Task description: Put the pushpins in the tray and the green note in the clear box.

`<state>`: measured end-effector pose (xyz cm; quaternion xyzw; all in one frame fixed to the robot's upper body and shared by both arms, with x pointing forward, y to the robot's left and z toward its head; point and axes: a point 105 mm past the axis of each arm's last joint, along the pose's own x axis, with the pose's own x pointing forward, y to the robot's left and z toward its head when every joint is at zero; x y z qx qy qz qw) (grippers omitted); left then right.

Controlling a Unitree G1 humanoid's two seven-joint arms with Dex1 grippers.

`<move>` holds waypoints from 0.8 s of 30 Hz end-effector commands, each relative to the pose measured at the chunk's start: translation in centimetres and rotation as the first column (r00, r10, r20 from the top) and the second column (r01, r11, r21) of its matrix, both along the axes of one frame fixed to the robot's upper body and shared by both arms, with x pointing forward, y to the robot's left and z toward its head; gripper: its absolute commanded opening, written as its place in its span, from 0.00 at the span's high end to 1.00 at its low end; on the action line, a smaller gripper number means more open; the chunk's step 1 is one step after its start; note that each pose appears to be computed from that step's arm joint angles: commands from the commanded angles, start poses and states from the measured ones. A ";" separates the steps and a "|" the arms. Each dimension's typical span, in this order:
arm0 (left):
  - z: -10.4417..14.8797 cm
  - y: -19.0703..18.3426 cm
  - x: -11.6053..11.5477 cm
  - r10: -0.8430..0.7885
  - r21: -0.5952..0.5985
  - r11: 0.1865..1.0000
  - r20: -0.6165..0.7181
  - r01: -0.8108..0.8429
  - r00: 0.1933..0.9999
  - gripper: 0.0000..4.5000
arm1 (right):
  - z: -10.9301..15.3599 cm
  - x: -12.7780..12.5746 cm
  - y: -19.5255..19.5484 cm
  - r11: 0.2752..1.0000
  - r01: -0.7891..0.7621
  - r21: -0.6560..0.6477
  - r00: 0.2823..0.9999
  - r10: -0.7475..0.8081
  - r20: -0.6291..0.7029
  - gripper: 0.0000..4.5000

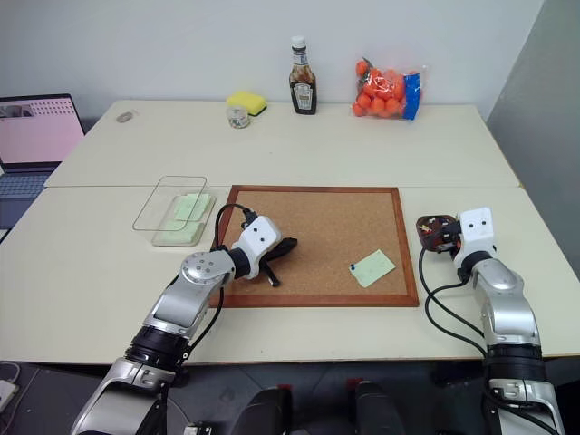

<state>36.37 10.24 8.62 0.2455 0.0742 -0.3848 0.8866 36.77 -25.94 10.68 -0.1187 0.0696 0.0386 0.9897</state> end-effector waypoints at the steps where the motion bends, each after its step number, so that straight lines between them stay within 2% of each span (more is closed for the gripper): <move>1: -2.4 0.3 -0.7 -0.002 0.042 0.999 -0.081 0.005 0.997 1.00 | 2.7 0.1 -0.1 1.000 -0.006 -0.005 0.996 0.006 0.089 0.47; 2: -2.4 0.3 -0.7 -0.001 0.043 0.999 -0.080 0.005 0.997 1.00 | 2.9 0.0 0.0 1.000 -0.013 -0.003 0.995 0.014 0.099 0.41; 5: -2.4 0.3 -0.7 0.000 0.043 0.999 -0.078 0.004 0.997 1.00 | 3.8 -0.3 0.7 0.999 -0.052 0.007 0.989 0.051 0.138 0.41; 6: -2.4 0.3 -0.7 0.001 0.043 0.999 -0.077 0.003 0.997 1.00 | 4.4 -0.8 1.8 0.993 -0.117 0.017 0.981 0.113 0.155 0.41; 9: -2.4 0.4 -0.6 0.004 0.042 0.999 -0.077 -0.001 0.997 1.00 | 5.2 -3.0 6.2 0.940 -0.340 0.030 0.929 0.331 0.167 0.41; 11: -2.4 0.4 -0.7 0.004 0.042 0.999 -0.078 0.000 0.997 1.00 | 4.7 -4.8 9.2 0.885 -0.465 0.034 0.879 0.457 0.135 0.41; 14: -2.4 0.4 -0.7 0.004 0.040 0.999 -0.077 -0.001 0.997 1.00 | 3.3 -6.5 12.0 0.826 -0.564 0.003 0.824 0.562 0.076 0.41; 17: -2.4 0.4 -0.6 0.006 0.037 0.999 -0.077 -0.003 0.997 1.00 | 1.9 -7.1 14.1 0.792 -0.610 0.009 0.792 0.610 0.033 0.41; 24: -2.4 0.6 -0.7 0.012 0.037 0.999 -0.079 -0.009 0.997 1.00 | -0.4 -6.4 15.1 0.794 -0.608 0.011 0.793 0.608 -0.019 0.41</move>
